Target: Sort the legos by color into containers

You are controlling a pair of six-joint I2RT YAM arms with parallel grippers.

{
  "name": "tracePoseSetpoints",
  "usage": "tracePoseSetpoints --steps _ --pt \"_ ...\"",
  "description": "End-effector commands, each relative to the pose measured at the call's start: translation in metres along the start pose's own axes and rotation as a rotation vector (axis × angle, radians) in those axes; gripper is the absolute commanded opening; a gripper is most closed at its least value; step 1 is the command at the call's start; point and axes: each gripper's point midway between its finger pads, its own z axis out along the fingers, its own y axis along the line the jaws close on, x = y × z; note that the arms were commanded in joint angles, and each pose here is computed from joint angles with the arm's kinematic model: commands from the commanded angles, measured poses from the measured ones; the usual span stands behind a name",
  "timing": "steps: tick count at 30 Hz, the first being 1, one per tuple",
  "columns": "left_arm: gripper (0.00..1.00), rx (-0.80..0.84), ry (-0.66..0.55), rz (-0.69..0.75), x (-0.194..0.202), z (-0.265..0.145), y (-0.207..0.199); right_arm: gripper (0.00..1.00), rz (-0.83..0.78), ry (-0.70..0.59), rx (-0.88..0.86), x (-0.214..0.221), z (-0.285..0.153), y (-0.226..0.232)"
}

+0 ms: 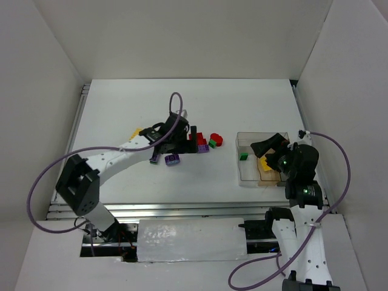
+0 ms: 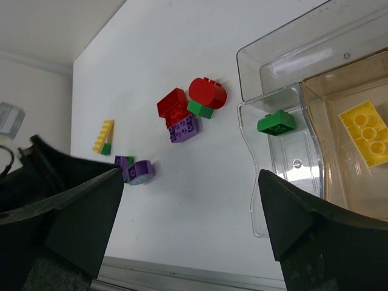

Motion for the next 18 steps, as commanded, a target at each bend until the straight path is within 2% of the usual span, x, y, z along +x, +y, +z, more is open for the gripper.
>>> tracePoseSetpoints --steps 1,3,5,6,10,18 --pt "0.99 -0.070 -0.015 -0.051 -0.008 0.024 -0.018 1.00 -0.045 0.009 -0.063 0.000 -0.010 0.016" --pt "0.99 -0.131 -0.035 -0.054 -0.015 0.033 -0.026 0.99 -0.047 0.016 -0.074 0.001 -0.010 0.018" --pt "1.00 -0.198 -0.006 -0.062 -0.005 0.058 -0.023 1.00 -0.049 0.021 -0.079 0.001 -0.010 0.020" --pt "0.99 -0.195 -0.018 -0.068 -0.012 0.063 -0.030 1.00 -0.049 0.026 -0.087 0.002 -0.011 0.022" --pt "1.00 -0.219 0.029 -0.062 0.005 0.095 -0.035 1.00 -0.059 0.031 -0.108 0.003 -0.012 0.026" --pt "0.99 -0.300 0.023 -0.041 0.008 0.118 -0.025 1.00 -0.064 0.071 -0.146 0.011 -0.008 0.029"
